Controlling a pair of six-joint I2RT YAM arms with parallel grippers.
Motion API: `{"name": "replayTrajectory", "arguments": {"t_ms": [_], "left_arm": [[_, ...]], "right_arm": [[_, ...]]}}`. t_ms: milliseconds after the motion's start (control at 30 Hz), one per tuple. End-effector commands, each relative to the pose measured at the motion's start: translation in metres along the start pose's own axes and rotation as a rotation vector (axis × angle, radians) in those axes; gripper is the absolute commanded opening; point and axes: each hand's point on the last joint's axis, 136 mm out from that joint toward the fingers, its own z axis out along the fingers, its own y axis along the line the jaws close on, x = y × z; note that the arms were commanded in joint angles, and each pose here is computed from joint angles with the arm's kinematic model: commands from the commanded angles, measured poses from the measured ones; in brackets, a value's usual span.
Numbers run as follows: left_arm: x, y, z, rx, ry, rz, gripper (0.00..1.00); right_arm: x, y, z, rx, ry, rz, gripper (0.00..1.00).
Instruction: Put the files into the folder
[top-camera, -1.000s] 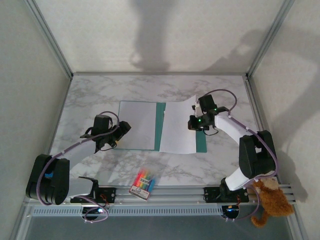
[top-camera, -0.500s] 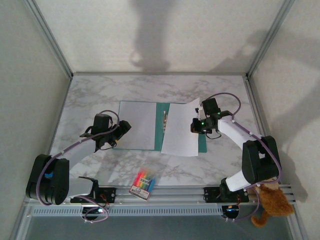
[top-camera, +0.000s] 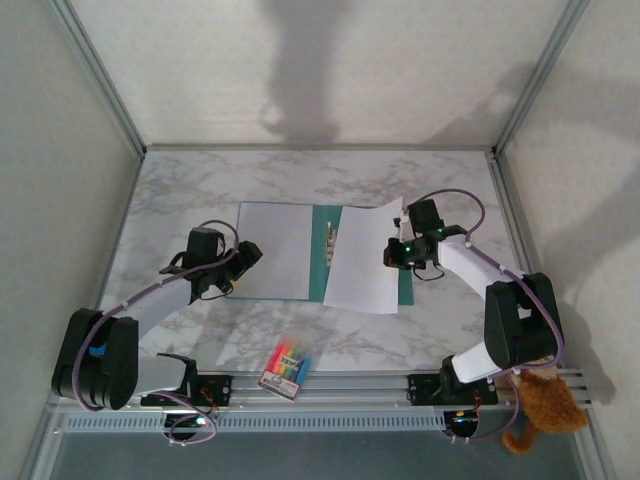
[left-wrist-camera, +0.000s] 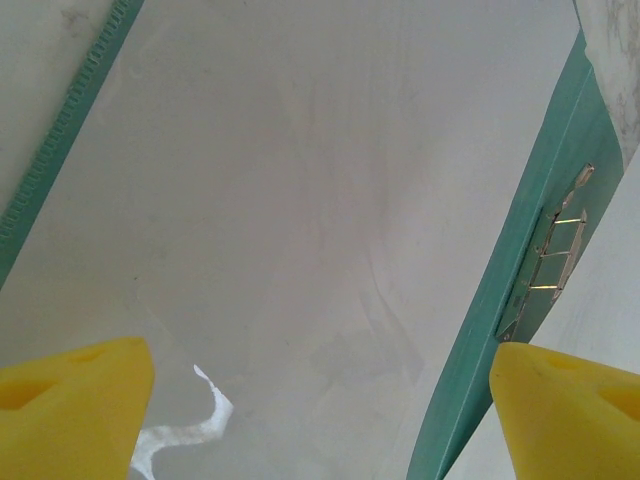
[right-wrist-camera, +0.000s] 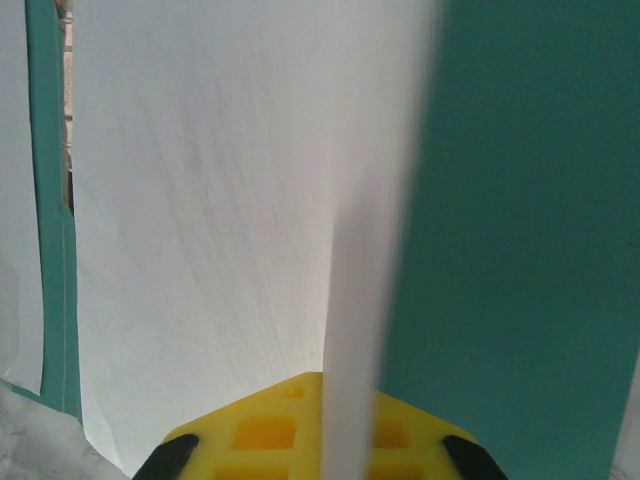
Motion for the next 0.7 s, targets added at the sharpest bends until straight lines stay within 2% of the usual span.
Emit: {"name": "replayTrajectory", "arguments": {"t_ms": [0, 367, 667], "left_arm": [[-0.005, -0.008, -0.005, 0.019, -0.002, 0.012, 0.87], [-0.005, -0.008, -0.006, 0.019, -0.004, 0.015, 0.87], [-0.006, -0.01, -0.005, 0.021, -0.002, 0.016, 0.88]], "right_arm": [[-0.003, 0.002, -0.007, -0.017, -0.025, 0.019, 0.0], [-0.005, 0.008, -0.007, -0.063, -0.028, 0.008, 0.0], [-0.017, 0.009, -0.013, -0.045, -0.076, -0.084, 0.0]]}}
